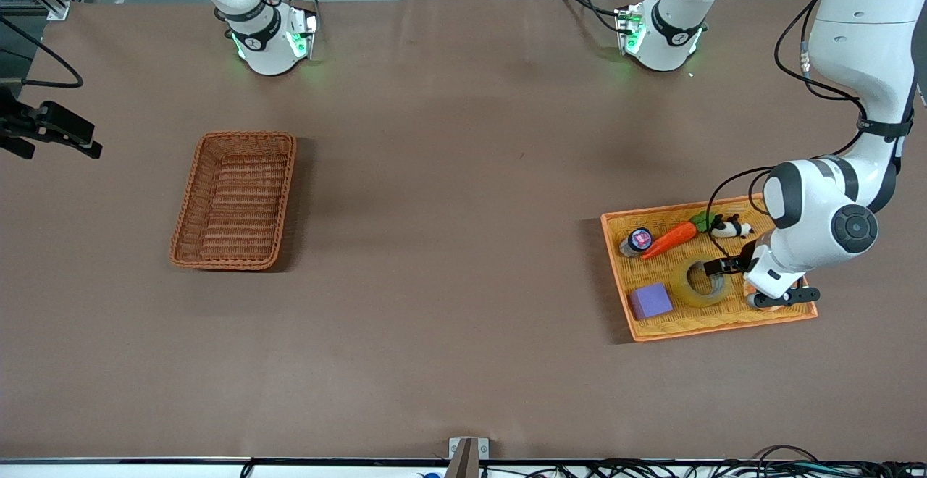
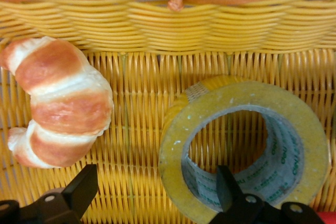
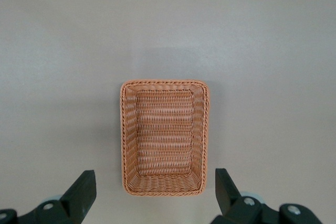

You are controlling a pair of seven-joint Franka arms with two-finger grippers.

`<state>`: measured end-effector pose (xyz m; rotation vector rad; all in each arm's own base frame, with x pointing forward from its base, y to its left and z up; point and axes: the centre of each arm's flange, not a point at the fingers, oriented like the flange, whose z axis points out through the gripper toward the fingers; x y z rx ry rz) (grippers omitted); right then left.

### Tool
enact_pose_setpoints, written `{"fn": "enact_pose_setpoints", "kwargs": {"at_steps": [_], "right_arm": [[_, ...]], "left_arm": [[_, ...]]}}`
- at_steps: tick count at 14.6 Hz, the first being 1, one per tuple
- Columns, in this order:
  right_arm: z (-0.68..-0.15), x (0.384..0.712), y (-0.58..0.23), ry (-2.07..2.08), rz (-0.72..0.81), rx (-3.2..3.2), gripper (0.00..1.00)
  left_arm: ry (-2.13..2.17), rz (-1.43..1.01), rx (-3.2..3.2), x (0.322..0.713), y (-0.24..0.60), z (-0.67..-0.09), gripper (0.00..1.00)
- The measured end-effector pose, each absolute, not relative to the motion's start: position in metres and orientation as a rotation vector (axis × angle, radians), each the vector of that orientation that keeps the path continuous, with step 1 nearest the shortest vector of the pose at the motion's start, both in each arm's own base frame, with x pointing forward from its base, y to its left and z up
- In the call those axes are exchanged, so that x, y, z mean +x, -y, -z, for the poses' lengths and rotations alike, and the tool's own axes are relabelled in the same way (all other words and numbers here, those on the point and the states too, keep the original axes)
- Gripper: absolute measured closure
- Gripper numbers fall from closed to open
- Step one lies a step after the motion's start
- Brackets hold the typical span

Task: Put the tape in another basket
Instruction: 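Lower the left gripper onto the tape roll in the yellow tray and grasp it, then lift the tape roll with the left gripper while the right gripper reaches toward it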

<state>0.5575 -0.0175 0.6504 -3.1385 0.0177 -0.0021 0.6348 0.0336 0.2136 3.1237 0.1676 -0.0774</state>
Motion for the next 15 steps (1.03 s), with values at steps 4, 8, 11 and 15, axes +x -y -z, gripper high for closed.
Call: {"fn": "enact_pose_setpoints", "kwargs": {"at_steps": [4, 8, 11, 15], "right_arm": [[-0.65, 0.558, 0.018, -0.018, 0.002, -3.138, 0.0], [-0.65, 0.558, 0.018, -0.018, 0.003, -3.138, 0.0], [-0.65, 0.558, 0.018, -0.018, 0.003, -3.138, 0.0], [-0.65, 0.558, 0.018, -0.018, 0.002, -3.138, 0.0]], "left_arm": [[-0.154, 0.059, 3.124, 0.636, -0.028, -0.21, 0.07], [-0.148, 0.008, 3.123, 0.64, -0.024, -0.198, 0.18], [-0.148, 0.002, 3.123, 0.641, -0.024, -0.199, 0.43], [-0.143, -0.06, 3.124, 0.648, -0.024, -0.223, 0.79]]}}
